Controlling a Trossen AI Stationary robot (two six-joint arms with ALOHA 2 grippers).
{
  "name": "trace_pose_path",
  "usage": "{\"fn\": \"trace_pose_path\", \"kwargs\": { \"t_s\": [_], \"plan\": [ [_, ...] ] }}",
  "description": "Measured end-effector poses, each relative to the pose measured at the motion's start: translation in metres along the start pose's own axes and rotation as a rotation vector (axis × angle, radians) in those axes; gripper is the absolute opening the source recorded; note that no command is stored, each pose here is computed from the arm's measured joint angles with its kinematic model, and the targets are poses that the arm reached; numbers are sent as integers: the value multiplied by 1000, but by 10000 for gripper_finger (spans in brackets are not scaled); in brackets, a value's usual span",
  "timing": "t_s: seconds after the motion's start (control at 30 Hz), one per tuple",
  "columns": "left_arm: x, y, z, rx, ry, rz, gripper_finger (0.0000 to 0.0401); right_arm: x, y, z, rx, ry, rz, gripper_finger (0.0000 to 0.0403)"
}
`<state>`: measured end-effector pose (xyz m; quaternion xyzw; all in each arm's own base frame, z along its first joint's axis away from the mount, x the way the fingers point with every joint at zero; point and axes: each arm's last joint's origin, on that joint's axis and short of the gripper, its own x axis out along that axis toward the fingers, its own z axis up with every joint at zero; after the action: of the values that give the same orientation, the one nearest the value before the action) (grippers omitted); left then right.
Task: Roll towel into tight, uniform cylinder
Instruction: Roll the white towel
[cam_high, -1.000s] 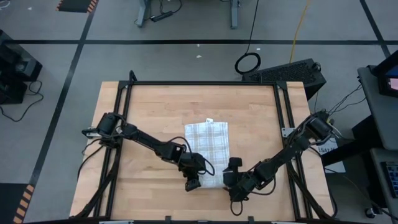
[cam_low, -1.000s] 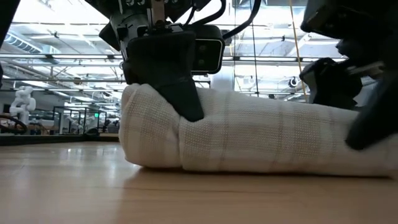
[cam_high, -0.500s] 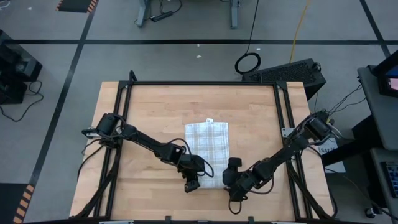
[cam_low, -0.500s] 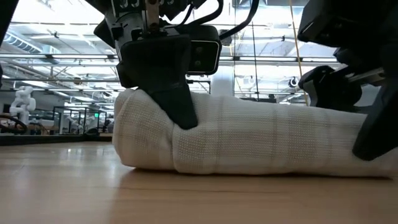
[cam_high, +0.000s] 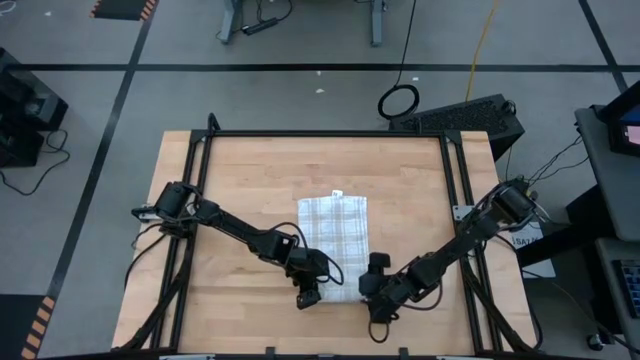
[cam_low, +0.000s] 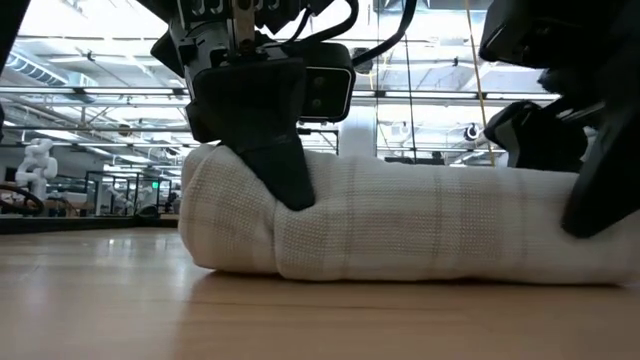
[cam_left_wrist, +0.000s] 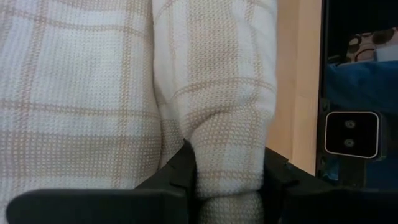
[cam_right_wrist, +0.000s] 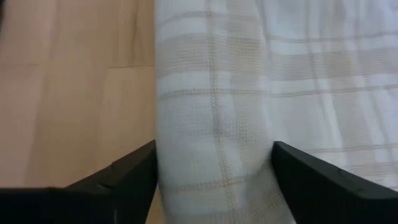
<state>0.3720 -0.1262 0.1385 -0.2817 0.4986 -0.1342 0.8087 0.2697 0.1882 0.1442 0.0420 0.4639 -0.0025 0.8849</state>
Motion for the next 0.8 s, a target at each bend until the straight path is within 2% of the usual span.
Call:
{"fn": "trace_pose_path", "kwargs": {
  "t_s": [0.23,0.5,0.63,0.8],
  "plan": [
    [0,0,0,-1,4,-1,100,-8,5,-1,49,-7,22,346],
    [0,1,0,-2,0,4,100,-5,5,-2,24,-17,-5,351],
    [0,1,1,-5,-4,9,100,4,0,-3,29,14,-9,324],
    [0,1,1,-3,-7,13,100,12,-3,-2,48,40,4,248]
  ]
}}
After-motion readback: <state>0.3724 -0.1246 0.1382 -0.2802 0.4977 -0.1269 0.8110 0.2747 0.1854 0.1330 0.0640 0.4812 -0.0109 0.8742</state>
